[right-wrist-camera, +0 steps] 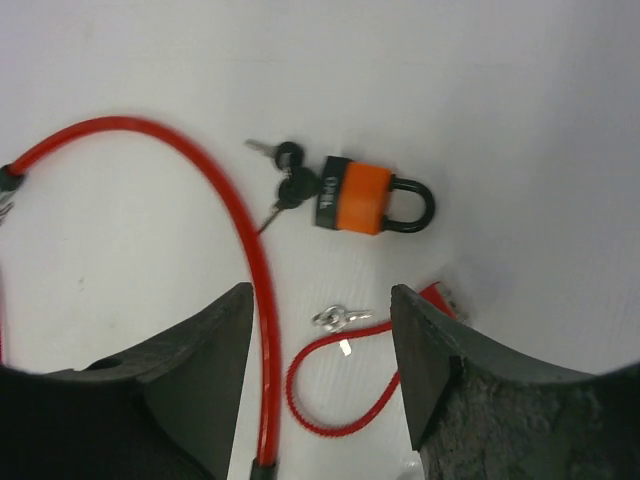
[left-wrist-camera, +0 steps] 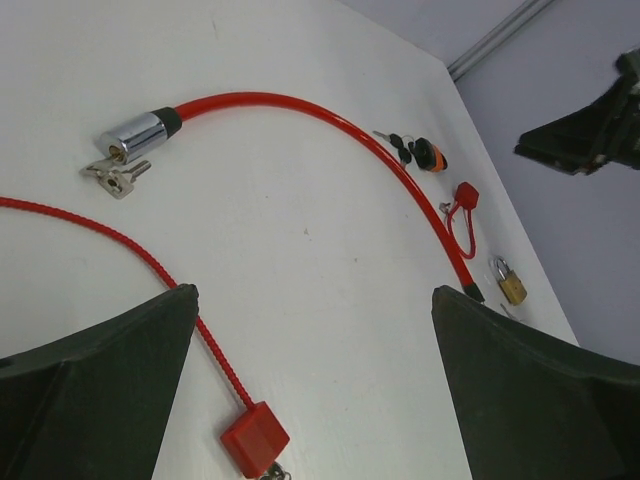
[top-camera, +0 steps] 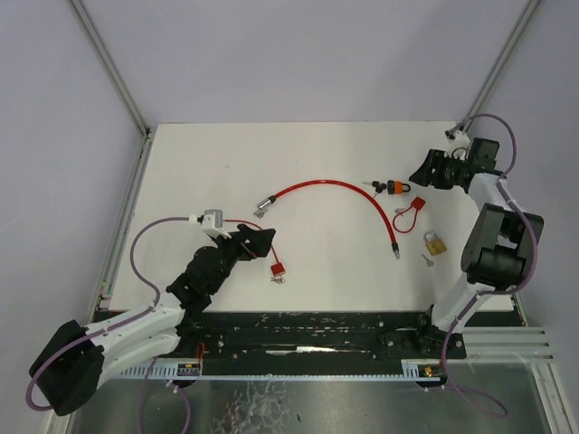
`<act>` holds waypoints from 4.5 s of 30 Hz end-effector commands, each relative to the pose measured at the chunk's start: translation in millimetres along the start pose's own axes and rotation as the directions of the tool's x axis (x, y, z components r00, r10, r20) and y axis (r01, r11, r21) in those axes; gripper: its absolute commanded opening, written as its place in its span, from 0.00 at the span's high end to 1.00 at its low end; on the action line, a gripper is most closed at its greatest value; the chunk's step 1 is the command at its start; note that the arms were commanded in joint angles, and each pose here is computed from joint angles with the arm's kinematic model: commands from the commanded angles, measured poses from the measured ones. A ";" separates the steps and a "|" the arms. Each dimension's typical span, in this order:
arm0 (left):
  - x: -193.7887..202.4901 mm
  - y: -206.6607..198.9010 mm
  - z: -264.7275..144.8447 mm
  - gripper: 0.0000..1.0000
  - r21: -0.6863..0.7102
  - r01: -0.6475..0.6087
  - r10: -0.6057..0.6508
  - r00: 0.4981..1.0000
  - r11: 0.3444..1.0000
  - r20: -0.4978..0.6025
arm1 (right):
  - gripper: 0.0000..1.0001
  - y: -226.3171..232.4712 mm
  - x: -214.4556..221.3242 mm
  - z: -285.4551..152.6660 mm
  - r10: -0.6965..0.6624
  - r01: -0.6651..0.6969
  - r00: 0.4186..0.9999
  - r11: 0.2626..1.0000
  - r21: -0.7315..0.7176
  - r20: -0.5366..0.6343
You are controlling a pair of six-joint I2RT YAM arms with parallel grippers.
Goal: Lock with the key
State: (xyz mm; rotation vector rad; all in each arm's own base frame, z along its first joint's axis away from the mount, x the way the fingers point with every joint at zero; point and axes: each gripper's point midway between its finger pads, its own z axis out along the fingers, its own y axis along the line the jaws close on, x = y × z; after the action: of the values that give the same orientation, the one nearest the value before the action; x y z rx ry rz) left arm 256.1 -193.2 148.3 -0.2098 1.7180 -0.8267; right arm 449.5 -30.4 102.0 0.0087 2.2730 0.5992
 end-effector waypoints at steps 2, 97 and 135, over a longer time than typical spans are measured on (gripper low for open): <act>12.6 -6.7 -5.9 0.00 -0.046 0.011 -0.016 0.994 0.999 -0.104 | 0.37 92.1 -30.3 -74.4 -0.252 0.280 0.956 0.937 -0.209 0.151; 82.3 -17.1 -42.9 0.00 -0.343 -0.316 0.200 0.922 0.885 -0.332 | 0.23 179.2 62.5 -143.9 -0.443 0.506 0.861 0.795 -0.334 0.250; 128.5 45.3 -19.2 0.25 -0.623 -0.506 0.256 0.856 0.596 -0.450 | 0.23 180.4 64.2 -145.5 -0.447 0.511 0.858 0.792 -0.336 0.252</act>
State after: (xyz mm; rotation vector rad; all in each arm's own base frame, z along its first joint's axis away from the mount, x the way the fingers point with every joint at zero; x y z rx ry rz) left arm 203.3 -221.1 18.5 -0.2003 2.2521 0.2118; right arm 273.6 77.8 211.0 -0.6523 1.9015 0.7229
